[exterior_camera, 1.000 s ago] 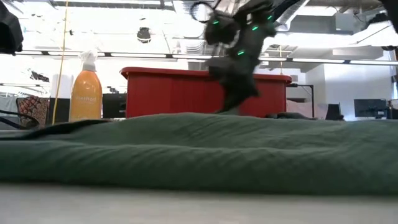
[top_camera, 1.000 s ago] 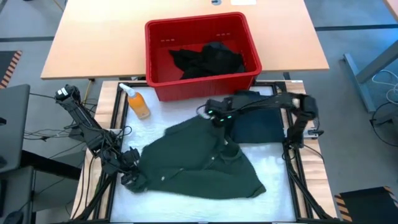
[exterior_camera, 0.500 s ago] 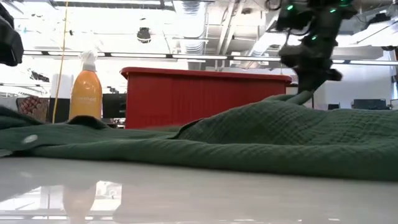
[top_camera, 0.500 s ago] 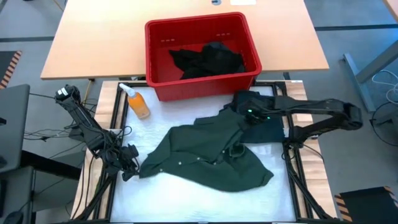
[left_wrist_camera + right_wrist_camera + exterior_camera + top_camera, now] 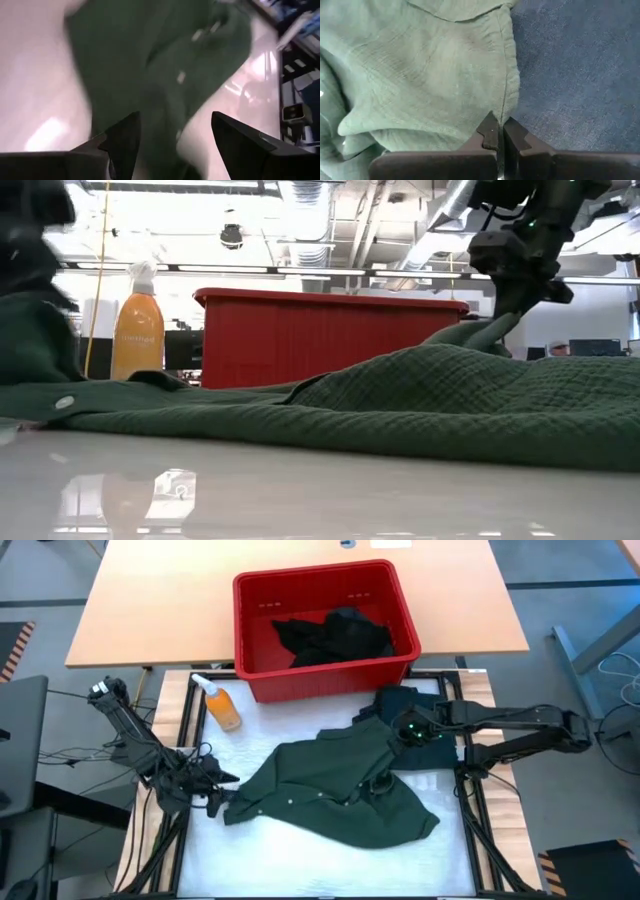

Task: Fold laundry
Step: Fold the green polo shirt

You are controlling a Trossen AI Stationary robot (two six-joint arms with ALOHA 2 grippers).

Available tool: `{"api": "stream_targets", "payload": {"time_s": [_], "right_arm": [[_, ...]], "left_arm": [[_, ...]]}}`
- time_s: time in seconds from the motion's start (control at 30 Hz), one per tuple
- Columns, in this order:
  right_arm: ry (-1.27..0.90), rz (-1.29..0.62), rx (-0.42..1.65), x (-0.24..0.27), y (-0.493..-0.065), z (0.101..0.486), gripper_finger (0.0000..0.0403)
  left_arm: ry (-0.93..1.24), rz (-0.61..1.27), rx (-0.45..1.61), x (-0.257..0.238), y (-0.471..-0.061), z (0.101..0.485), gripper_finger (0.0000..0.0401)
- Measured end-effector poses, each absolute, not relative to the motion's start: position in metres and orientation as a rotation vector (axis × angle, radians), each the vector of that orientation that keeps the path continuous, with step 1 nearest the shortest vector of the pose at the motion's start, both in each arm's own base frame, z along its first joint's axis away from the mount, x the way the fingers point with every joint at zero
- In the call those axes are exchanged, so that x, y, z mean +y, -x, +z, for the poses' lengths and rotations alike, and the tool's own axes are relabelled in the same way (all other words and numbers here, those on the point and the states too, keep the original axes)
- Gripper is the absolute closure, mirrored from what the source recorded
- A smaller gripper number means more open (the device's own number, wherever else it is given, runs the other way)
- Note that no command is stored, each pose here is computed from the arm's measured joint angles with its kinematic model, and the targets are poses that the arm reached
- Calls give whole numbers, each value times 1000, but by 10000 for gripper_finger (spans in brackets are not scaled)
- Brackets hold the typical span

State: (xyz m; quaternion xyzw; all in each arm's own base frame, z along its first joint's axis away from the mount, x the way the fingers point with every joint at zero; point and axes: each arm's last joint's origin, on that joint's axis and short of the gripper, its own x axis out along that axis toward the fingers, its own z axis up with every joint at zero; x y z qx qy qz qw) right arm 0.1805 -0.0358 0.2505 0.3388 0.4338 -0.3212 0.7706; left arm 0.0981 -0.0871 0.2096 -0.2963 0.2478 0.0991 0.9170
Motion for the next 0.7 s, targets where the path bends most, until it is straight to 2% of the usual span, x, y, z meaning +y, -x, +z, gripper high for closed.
{"api": "stream_targets", "payload": {"time_s": [0.13,0.23,0.33,0.5,0.7], "right_arm": [[-736,-699,968,-36,-184,246,383],[-738,-698,982,-37,-187,243,383],[-739,-690,989,-36,-189,242,383],[-741,-667,958,-35,-192,244,382],[-742,-664,951,-35,-193,244,382]], "left_arm": [[392,170,409,-89,-115,234,170],[298,243,416,-86,-132,234,170],[295,284,520,-80,-150,222,170],[339,172,751,-85,-174,197,170],[233,153,784,-92,-190,179,170]]}}
